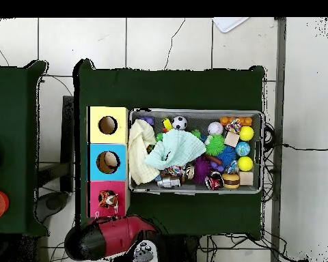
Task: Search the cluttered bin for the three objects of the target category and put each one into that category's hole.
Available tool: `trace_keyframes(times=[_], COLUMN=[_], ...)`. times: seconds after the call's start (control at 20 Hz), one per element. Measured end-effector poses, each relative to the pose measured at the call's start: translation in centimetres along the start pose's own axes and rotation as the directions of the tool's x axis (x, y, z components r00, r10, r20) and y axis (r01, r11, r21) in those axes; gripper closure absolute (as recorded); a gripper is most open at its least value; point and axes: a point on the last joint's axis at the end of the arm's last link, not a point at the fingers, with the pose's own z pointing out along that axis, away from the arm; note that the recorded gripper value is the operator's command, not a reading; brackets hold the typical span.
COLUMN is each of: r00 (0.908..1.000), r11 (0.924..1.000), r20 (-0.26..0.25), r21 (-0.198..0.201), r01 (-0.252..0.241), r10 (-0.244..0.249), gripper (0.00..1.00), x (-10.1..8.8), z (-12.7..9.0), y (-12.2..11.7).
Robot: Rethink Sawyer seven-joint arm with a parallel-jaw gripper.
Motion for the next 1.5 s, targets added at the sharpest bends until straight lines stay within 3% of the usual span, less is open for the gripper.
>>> trace_keyframes(times=[0.2,0.4,1.0,1.5], r00=[0.9998,0.9998,0.9884,0.9932], r11=[0.9999,1.0,0.9977,0.9965], r20=[-0.014,-0.02,-0.144,-0.087], r21=[0.005,0.004,-0.038,-0.025], r01=[0.011,0.004,-0.056,-0.079], r10=[-0.011,-0.004,0.05,0.077], gripper=[1.0,1.0,1.0,1.0], x=[-0.1,-0.5,-1.0,-3.6], z=[1.9,2.1,-4.0,-6.6], y=[0.7,0.8,0.2,-1.4])
